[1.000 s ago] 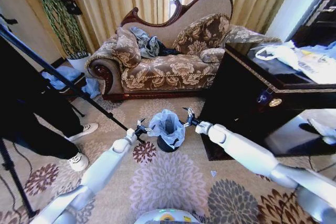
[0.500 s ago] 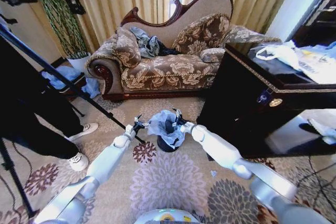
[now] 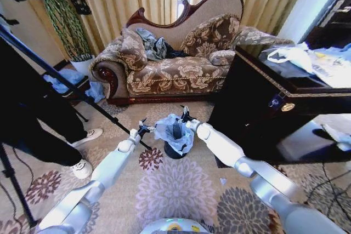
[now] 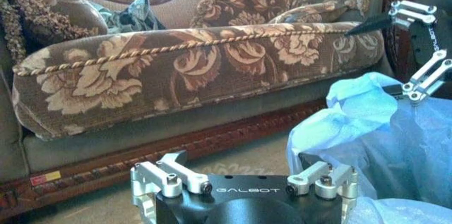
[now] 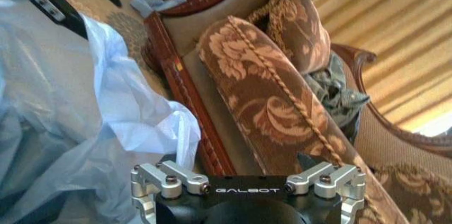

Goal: Place a garbage bag over the trash bin.

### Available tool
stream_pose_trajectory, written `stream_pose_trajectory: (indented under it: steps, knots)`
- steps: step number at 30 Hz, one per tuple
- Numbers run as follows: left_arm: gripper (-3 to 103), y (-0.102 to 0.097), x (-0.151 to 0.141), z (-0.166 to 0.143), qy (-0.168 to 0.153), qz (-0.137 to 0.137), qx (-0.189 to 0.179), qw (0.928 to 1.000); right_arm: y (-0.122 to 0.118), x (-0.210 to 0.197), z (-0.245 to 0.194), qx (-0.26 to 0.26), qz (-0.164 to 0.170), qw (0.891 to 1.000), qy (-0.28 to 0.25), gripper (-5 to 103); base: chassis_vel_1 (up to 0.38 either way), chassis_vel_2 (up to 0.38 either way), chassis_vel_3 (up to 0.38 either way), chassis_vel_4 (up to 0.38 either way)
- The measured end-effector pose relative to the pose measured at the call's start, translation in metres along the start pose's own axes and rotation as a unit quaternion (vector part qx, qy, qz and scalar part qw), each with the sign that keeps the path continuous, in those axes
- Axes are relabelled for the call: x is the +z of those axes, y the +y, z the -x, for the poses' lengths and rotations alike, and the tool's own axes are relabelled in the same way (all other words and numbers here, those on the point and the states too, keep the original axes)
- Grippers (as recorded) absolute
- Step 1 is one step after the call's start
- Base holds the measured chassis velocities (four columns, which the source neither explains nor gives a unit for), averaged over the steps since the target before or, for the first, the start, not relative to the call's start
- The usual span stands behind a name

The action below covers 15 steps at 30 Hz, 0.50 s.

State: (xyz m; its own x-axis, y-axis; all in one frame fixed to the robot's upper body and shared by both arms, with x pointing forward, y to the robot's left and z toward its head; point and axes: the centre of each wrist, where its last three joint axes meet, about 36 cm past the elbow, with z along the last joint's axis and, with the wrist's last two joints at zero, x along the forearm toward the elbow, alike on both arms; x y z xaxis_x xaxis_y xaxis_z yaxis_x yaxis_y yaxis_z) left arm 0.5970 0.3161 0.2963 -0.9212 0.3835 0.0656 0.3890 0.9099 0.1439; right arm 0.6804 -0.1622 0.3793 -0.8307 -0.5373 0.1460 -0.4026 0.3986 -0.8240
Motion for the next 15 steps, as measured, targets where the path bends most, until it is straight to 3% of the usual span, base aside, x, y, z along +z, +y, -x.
stream_pose_trajectory:
  steps: [7,15]
  knots:
    - [99,0.001,-0.001,0.010,-0.005,-0.002,-0.006,1.0000,0.003,0.003,0.009,0.003,0.018,1.000,0.019,100,0.000,0.000,0.000,0.000]
    - [99,-0.008,0.004,0.019,-0.008,-0.013,-0.018,0.9997,0.007,0.017,0.006,0.032,0.010,0.998,0.045,100,0.000,0.000,0.000,0.000]
